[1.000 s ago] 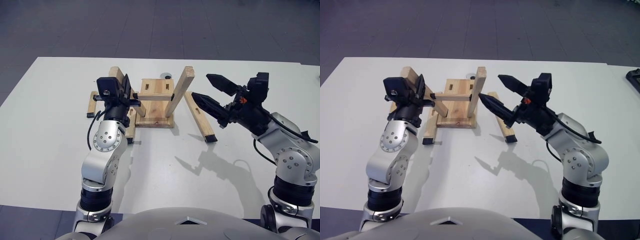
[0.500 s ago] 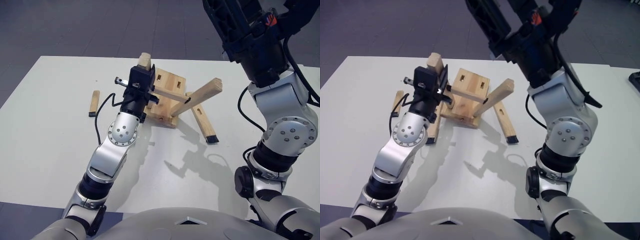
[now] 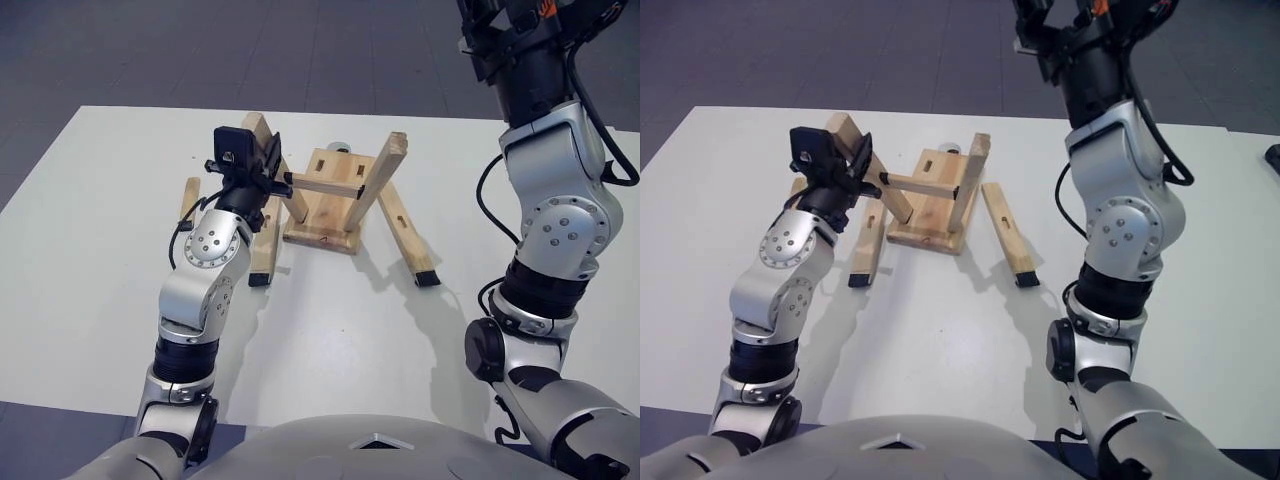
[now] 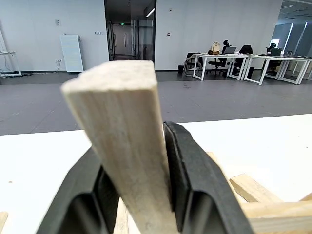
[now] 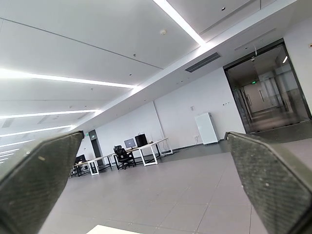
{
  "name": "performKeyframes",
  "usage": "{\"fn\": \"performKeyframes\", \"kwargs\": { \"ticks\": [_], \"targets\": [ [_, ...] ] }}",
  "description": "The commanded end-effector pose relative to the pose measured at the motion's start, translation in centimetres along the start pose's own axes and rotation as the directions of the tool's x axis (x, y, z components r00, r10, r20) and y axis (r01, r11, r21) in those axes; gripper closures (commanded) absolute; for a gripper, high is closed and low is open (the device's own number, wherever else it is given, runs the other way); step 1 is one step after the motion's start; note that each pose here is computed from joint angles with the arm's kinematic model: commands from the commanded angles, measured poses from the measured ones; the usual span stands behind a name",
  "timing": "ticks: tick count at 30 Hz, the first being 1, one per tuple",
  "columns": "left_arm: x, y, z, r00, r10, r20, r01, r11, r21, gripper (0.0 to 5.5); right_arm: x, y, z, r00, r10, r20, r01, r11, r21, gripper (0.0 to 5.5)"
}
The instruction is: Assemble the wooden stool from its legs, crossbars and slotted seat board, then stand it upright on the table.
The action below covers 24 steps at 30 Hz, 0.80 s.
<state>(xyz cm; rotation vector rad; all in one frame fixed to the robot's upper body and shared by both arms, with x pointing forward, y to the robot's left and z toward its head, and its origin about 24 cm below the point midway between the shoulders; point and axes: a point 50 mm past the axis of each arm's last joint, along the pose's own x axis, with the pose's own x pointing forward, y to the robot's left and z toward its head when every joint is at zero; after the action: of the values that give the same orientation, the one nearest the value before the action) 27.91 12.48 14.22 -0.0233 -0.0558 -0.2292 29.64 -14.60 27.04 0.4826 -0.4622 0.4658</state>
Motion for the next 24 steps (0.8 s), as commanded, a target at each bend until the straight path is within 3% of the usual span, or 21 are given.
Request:
{"fn": "performKeyframes", "kwargs": {
  "ticks": [1, 9, 15, 21, 24],
  "targets": [
    [-3.8, -1.3, -11.6, 0.788, -0.110, -0.606, 0.096, 0.994, -0.056, 3.66, 0.7, 0.1, 1.0, 0.999, -0.007, 0.046, 0.008, 1.000, -0.017, 0.10],
    [-3.9, -2.1, -11.2, 0.784, -0.166, -0.598, 0.162, 0.985, -0.062, 2.21, 0.5, -0.7, 0.3, 0.999, -0.032, 0.009, 0.032, 0.999, -0.025, 0.10],
    [-3.2, -2.9, -9.3, 0.847, -0.226, -0.481, 0.243, 0.970, -0.028, 1.30, 0.3, -1.2, 0.0, 0.999, -0.049, -0.003, 0.048, 0.997, -0.053, 0.10],
    [-3.7, -3.5, -8.9, 0.838, -0.283, -0.467, 0.318, 0.948, -0.004, 0.27, 0.1, -2.0, 0.3, 0.997, -0.075, 0.002, 0.074, 0.994, -0.084, 0.10],
    [-3.7, -3.3, -8.7, 0.849, -0.279, -0.449, 0.319, 0.948, 0.014, 0.14, 0.2, -2.4, 0.6, 0.997, -0.083, 0.010, 0.083, 0.992, -0.093, 0.10]
  ]
}}
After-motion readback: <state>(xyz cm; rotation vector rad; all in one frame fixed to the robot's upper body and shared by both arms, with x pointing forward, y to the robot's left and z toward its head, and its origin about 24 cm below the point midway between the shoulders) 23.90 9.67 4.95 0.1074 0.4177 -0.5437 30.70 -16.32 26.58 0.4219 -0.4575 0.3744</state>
